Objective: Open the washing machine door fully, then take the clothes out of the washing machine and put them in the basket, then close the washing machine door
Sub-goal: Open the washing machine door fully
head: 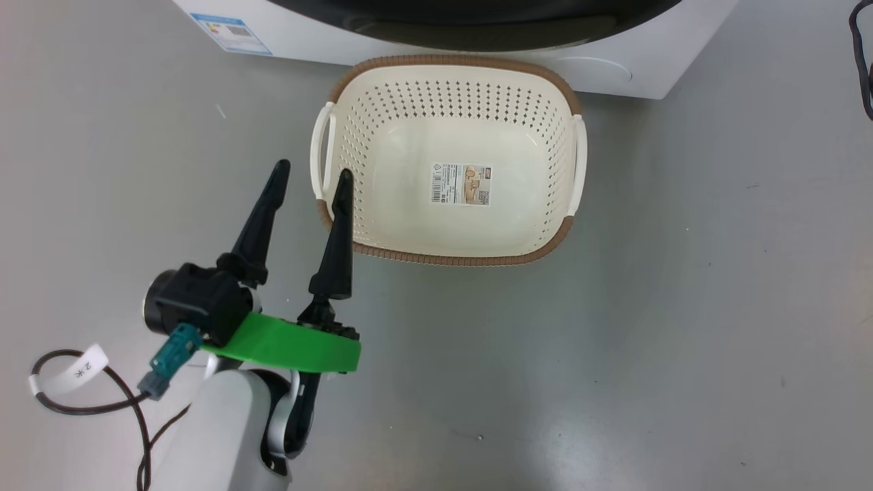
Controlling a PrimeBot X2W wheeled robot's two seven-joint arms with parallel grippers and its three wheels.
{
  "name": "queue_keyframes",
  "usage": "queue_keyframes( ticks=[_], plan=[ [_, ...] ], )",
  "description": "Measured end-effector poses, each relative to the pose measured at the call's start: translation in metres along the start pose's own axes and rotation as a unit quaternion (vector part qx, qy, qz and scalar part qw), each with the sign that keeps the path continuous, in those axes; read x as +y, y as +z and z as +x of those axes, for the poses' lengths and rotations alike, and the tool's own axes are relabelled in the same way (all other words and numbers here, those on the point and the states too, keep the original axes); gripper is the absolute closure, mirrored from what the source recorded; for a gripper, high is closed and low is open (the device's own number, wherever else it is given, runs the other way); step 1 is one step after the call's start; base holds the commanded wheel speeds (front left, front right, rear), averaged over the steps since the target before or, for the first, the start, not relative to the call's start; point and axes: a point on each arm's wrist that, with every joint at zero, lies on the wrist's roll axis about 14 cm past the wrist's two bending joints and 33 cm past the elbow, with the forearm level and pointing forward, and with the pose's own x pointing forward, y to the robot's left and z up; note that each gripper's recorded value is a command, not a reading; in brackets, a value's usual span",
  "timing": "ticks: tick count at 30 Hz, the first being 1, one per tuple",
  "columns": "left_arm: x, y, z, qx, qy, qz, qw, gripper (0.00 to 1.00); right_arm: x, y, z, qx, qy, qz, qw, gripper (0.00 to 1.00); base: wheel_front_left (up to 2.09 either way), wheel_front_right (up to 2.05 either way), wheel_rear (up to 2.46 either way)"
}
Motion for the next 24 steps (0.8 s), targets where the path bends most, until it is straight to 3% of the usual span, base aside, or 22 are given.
queue_keyframes(
  ticks=[24],
  plan=[
    [-0.009, 0.029, -0.001, -0.034, -0.012, 0.002, 0.999, 0.0, 0.024, -0.025, -0.029, 0.037, 0.028, 0.011, 0.999, 1.0, 0.0, 0.0, 0.0]
  ],
)
